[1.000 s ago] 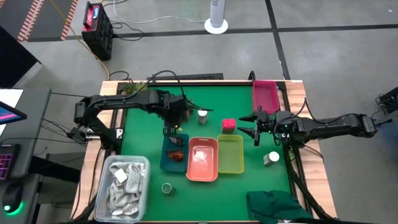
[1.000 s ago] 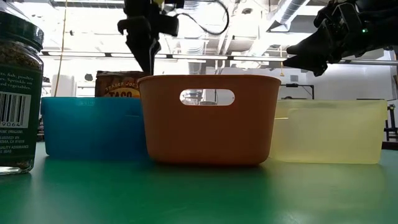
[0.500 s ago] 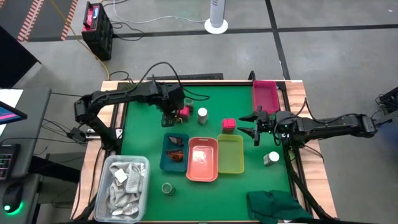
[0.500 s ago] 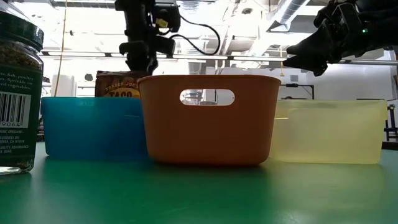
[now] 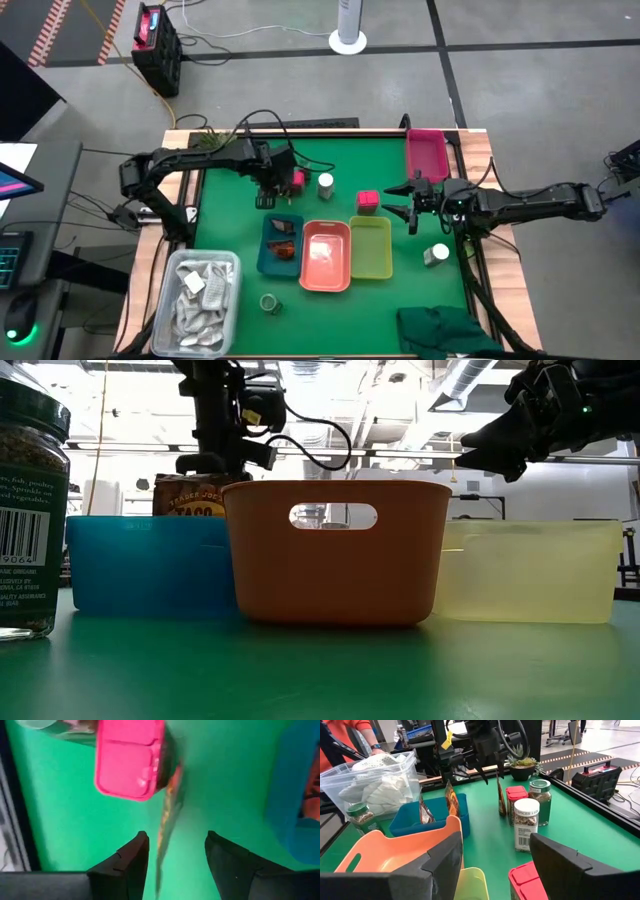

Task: Sort spices by type
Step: Put the orange seasoning pack into the blue bin, then put the bottom green seasoning bottle into the orange bin

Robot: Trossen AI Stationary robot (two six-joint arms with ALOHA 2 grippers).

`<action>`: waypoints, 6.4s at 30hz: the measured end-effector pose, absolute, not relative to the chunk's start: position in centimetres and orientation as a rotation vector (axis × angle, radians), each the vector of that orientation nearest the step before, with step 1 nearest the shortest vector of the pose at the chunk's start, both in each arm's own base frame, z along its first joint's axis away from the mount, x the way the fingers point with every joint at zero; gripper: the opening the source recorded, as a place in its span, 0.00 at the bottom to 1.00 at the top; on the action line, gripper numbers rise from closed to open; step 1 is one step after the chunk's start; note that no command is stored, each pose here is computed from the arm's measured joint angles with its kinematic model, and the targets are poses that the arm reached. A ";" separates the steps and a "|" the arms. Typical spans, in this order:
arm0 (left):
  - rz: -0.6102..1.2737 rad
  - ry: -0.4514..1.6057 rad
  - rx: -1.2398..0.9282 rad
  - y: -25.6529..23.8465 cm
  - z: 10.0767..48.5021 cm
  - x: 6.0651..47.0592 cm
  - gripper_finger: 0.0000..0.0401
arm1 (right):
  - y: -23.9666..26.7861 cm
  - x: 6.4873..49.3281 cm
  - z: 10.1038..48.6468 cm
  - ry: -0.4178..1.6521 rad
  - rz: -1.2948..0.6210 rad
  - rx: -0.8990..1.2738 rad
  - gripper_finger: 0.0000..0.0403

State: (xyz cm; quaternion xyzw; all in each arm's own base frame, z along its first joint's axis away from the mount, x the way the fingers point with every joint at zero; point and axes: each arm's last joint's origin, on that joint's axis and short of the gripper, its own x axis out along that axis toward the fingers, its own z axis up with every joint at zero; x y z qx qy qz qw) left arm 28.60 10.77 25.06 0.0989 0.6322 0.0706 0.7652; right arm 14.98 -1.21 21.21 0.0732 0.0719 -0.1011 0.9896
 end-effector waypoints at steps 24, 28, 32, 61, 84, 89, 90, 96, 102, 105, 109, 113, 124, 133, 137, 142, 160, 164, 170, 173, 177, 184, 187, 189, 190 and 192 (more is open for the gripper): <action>0.181 1.188 0.090 9.2 31.1 29.7 0.00 | -1.2 15.0 21.5 0.119 -0.199 0.151 0.65; 0.110 1.049 0.026 7.9 33.7 29.8 0.00 | -1.2 15.0 21.5 0.119 -0.199 0.151 0.65; 0.036 0.902 -0.040 6.2 35.6 30.1 0.00 | -1.2 15.0 21.5 0.119 -0.199 0.151 0.65; -0.098 0.975 -0.270 -10.1 36.8 29.3 0.00 | -1.2 15.0 21.5 0.117 -0.198 0.150 0.65; 0.200 1.256 -0.087 -13.3 32.1 28.5 0.00 | -1.2 15.0 21.5 0.119 -0.199 0.150 0.65; 0.200 1.318 0.003 -13.7 30.4 29.4 0.00 | -1.2 15.0 21.5 0.119 -0.199 0.150 0.65; 0.192 1.327 0.023 -13.8 30.1 29.6 0.00 | -1.2 15.0 21.5 0.119 -0.199 0.150 0.65; 0.136 1.345 0.084 -14.1 29.1 30.1 0.00 | -1.2 15.0 21.5 0.119 -0.199 0.150 0.65; 0.098 1.355 0.090 -14.1 27.7 30.2 0.00 | -1.2 15.0 21.5 0.119 -0.199 0.150 0.65; 0.074 1.358 0.083 -14.1 26.9 30.3 0.00 | -1.2 15.0 21.5 0.119 -0.199 0.150 0.65; 0.076 1.373 0.081 -13.9 26.4 30.2 0.00 | -1.2 15.0 21.5 0.118 -0.199 0.150 0.65; 0.047 1.372 0.073 -14.1 26.0 30.4 0.02 | -1.2 15.0 21.5 0.118 -0.199 0.150 0.65; 0.001 1.391 0.011 -13.6 26.0 30.7 0.27 | -1.2 15.0 21.5 0.119 -0.199 0.150 0.65; -0.025 1.360 -0.021 -12.8 28.0 31.5 0.33 | -1.2 15.0 21.5 0.119 -0.199 0.148 0.65; -0.039 1.328 -0.012 -12.2 30.1 31.9 0.33 | -1.2 15.0 21.5 0.119 -0.199 0.147 0.65; -0.065 1.293 -0.043 -11.3 31.9 32.3 0.33 | -1.2 15.0 21.5 0.119 -0.199 0.150 0.65; -0.150 1.185 0.126 -19.0 32.3 29.6 0.43 | -1.2 15.0 21.5 0.117 -0.201 0.163 0.65; -0.162 1.177 0.149 -19.1 32.4 29.5 0.53 | -1.2 15.0 21.5 0.117 -0.201 0.164 0.65; -0.204 1.176 0.206 -19.1 31.0 29.8 0.64 | -1.2 15.0 21.5 0.118 -0.201 0.164 0.65; -0.225 1.174 0.228 -18.9 30.1 30.1 0.64 | -1.2 15.0 21.5 0.118 -0.202 0.164 0.65; -0.285 1.178 0.270 -19.0 29.8 30.1 0.63 | -1.2 15.0 21.4 0.119 -0.202 0.162 0.65; -0.400 1.173 0.342 -19.3 29.8 30.0 0.62 | -1.2 15.0 21.4 0.119 -0.201 0.161 0.65; -0.445 1.123 0.384 -19.6 29.9 30.2 0.62 | -1.2 15.0 21.4 0.119 -0.202 0.161 0.65; -0.488 1.088 0.408 -19.9 30.0 30.3 0.62 | -1.2 15.0 21.4 0.122 -0.202 0.161 0.65; -0.507 1.075 0.421 -20.1 30.1 30.3 0.62 | -1.2 15.0 21.4 0.124 -0.202 0.161 0.65; -0.528 1.046 0.443 -20.2 30.2 30.5 0.62 | -1.2 15.0 21.4 0.129 -0.202 0.160 0.65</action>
